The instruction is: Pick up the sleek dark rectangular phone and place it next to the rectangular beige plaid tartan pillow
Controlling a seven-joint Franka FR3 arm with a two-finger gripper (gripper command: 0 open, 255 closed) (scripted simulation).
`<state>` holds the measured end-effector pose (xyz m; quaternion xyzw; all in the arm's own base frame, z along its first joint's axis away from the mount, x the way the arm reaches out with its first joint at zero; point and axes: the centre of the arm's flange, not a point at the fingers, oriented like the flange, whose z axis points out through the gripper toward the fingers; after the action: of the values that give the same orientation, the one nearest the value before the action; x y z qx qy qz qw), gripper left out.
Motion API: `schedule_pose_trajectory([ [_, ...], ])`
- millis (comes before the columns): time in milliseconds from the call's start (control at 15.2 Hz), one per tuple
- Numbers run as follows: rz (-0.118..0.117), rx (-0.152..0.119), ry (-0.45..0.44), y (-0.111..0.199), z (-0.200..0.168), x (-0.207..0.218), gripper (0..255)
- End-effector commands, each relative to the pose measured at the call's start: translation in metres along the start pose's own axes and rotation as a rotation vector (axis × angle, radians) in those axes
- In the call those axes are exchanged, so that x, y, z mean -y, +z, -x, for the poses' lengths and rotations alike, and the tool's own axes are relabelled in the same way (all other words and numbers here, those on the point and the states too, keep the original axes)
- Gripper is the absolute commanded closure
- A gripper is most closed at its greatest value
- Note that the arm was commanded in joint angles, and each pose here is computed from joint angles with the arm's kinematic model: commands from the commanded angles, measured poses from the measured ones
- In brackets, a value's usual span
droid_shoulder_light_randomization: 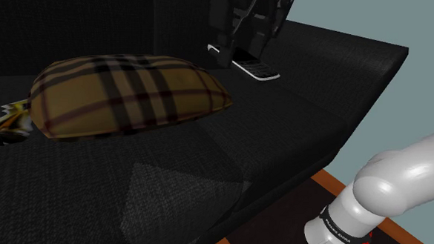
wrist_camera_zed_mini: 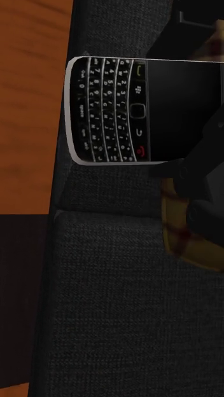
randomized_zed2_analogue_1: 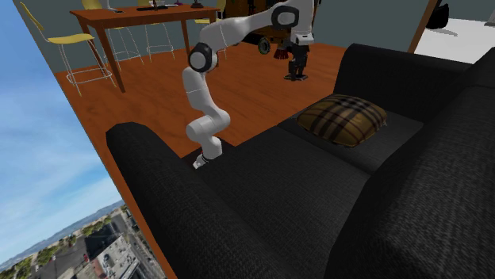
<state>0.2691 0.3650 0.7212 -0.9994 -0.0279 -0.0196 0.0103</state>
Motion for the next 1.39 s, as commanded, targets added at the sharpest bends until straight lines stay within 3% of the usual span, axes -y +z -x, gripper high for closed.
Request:
schedule_pose_trajectory([
  [0, -0.004, 0.000, 0.003, -0.002, -0.003, 0.026, 255],
  [132, -0.004, 0.000, 0.003, -0.002, -0.004, 0.048, 255],
  [1320, -0.004, 0.000, 0.003, 0.093, -0.001, 0.046, 255],
])
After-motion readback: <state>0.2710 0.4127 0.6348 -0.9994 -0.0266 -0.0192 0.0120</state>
